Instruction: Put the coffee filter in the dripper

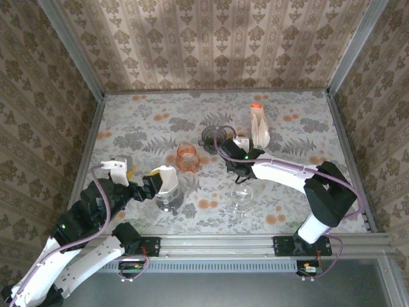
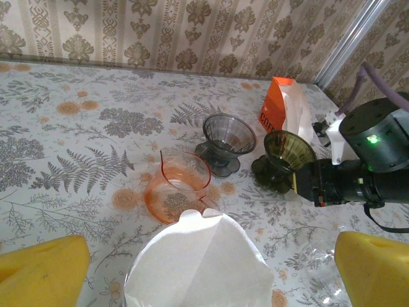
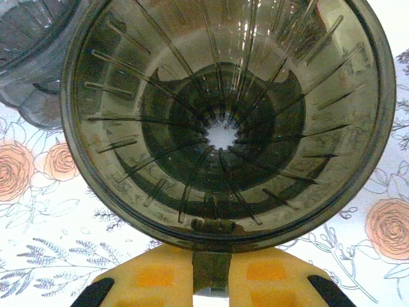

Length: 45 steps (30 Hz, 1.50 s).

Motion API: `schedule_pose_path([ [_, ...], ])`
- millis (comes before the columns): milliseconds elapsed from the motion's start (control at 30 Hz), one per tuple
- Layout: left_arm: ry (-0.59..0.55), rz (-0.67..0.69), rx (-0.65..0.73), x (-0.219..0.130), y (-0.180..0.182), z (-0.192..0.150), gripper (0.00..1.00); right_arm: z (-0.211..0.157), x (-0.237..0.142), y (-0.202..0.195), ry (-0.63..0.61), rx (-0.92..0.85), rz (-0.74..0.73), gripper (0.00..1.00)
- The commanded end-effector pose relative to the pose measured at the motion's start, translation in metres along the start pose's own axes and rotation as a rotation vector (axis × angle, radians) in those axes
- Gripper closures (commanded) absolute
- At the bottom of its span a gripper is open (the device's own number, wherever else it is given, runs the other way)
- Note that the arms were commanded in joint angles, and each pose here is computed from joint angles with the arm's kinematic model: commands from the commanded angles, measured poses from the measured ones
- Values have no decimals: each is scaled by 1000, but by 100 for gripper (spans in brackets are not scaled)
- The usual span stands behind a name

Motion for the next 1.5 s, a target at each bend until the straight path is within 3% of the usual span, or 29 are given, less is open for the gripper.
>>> schedule_pose_path([
  [0, 3, -6, 17, 3, -2, 0, 0, 8, -21, -13, -47, -39, -7, 97],
  [233, 6, 3, 21, 3, -3, 3, 0, -3, -82, -34, -38, -101, 118, 98],
  [700, 28, 26, 8, 12, -7, 5, 0, -82, -167, -44, 139, -211, 427, 100],
  [1300, 36, 44, -1, 17, -6, 4, 0, -98, -176, -36, 152, -333, 391, 100],
  [1467, 38, 44, -1, 18, -6, 3, 0, -89, -188, -41, 78, -361, 337, 100],
])
Point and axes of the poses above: each hand's point on the last joint's axis, 136 mm out from that joint toward the fingers, its own x axis out along the fingers, its own y axis along the line the jaws close on, z = x × y, the point moved 3 cm from there along -x, back along the fingers, and after that the axes turned 13 degrees about -x, right-handed, at the moved point
